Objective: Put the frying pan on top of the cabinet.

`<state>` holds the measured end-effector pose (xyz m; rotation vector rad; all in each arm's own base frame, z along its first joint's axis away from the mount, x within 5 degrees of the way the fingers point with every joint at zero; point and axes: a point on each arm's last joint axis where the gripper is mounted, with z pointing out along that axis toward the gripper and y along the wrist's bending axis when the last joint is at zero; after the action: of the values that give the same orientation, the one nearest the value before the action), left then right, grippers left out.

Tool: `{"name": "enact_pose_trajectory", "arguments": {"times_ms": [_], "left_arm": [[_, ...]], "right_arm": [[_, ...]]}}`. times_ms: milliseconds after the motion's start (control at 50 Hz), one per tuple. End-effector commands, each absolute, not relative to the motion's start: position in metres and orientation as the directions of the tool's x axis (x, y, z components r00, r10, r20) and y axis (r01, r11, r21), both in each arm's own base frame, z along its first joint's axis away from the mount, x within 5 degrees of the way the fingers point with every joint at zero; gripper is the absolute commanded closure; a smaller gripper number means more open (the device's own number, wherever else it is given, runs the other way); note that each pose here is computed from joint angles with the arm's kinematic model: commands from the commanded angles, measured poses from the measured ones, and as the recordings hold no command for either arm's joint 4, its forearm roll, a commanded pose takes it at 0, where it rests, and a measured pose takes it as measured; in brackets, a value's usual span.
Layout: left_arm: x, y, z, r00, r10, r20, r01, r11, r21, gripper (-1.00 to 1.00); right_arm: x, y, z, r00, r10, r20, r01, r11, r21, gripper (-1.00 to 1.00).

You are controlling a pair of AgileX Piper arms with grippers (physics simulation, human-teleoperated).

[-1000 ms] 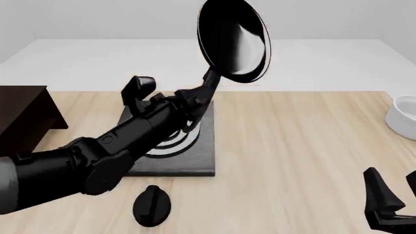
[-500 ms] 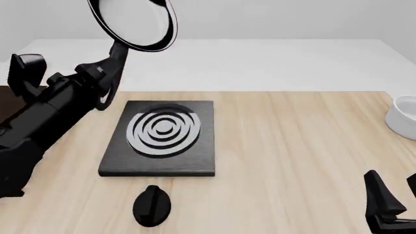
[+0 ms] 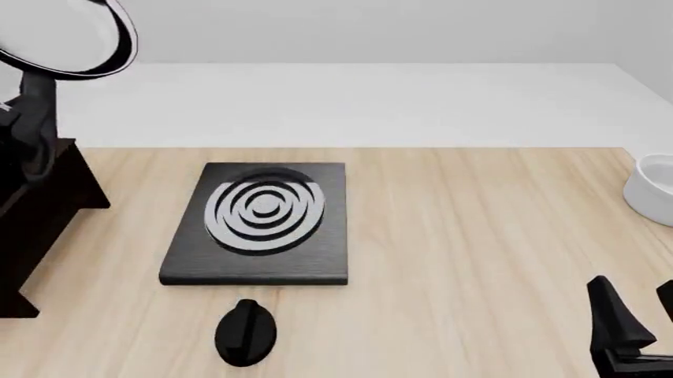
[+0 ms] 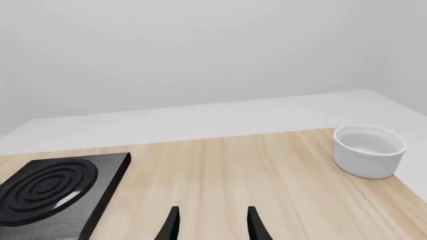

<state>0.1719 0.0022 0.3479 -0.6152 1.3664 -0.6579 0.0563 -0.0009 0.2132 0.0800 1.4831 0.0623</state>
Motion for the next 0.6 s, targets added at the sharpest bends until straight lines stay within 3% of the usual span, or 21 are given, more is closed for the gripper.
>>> {"name": "enact_pose_trajectory", "arguments": {"times_ms": [20,600], "left_arm": [[0.147,0.025,0.359,0.24,-0.708,-0.664,0.014,0.687,-0.727,1.0],[0.15,0.06,0.309,0.354,-0.744,-0.567,-0.14,0.558,-0.818,1.0]], "right_arm": [[0.056,-0.001,0.213,0.087,0.09,-0.992,0.006,0.996,0.091,-1.0],[0.056,0.0,0.213,0.087,0.082,-0.993,0.001,0.997,0.083,-1.0]]}}
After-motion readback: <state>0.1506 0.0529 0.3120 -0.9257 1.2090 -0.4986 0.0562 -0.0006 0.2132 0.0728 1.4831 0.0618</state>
